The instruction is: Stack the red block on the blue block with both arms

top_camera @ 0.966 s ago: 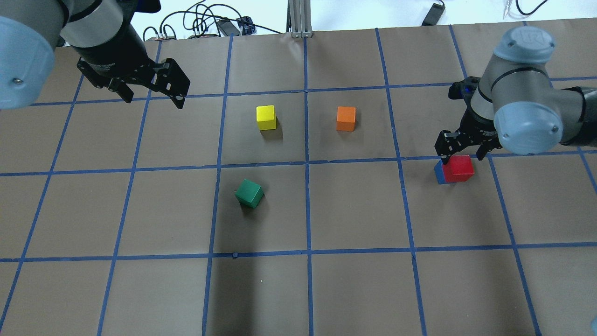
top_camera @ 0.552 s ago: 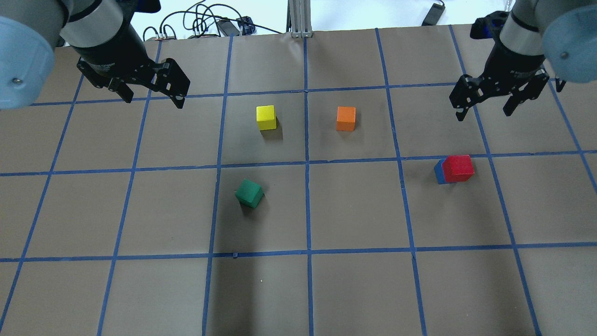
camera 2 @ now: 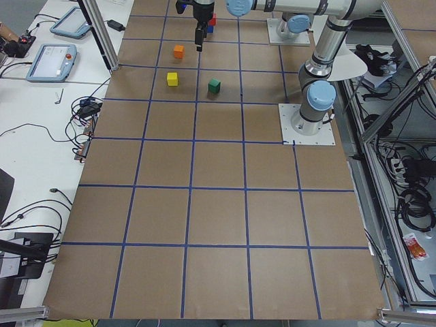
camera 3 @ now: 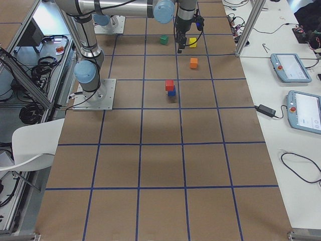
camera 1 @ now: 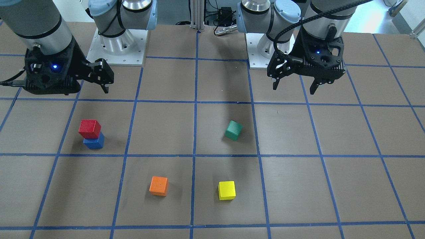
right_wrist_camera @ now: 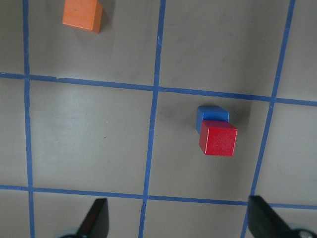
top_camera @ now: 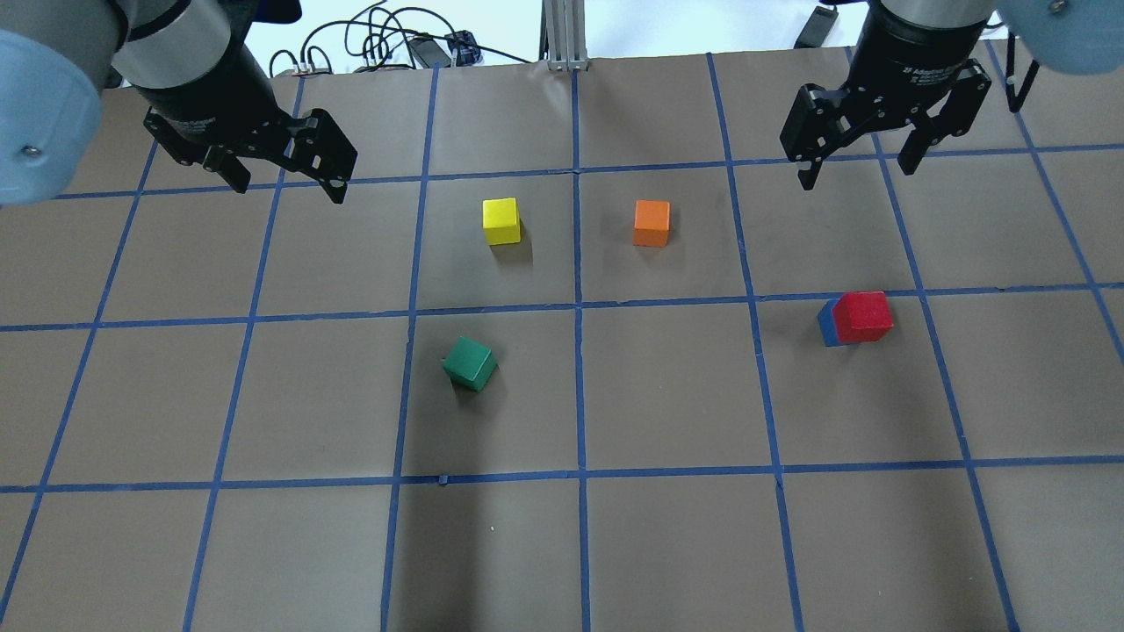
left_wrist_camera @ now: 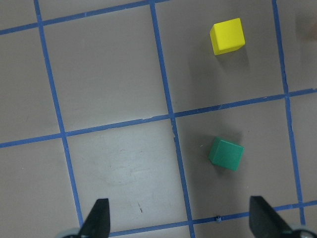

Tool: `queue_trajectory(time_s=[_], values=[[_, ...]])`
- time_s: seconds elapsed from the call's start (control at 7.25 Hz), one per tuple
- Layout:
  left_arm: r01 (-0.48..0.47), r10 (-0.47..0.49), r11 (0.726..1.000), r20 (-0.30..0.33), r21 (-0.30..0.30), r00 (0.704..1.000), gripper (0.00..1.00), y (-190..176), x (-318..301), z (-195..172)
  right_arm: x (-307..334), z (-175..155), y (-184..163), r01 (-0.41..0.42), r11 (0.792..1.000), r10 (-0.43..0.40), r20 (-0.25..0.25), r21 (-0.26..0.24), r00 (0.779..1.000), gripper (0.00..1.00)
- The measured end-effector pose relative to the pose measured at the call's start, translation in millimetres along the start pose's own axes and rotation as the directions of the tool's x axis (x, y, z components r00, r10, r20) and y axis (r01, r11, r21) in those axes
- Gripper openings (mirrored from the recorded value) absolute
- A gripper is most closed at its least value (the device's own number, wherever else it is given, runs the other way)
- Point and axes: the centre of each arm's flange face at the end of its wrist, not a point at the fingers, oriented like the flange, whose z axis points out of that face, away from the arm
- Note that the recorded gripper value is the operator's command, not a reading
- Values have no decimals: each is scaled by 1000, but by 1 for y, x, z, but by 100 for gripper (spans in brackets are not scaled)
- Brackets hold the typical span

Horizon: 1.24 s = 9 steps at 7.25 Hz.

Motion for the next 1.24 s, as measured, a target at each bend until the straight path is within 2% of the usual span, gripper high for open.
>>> queue_trajectory(time_s=[0.28,0.69,1.24], values=[[0,0,1000,0,-1,1000,100,0,0,1,-20,4,15,7,1000,-7,0,-7,1000,100],[0,0,1000,-1,0,1000,100,0,0,1,-35,7,20,9,1000,-9,39,-3,999,100],[1,-1,1000,-1,1,1000,100,0,0,0,-27,8,17,-9,1000,9,33,6,999,100]])
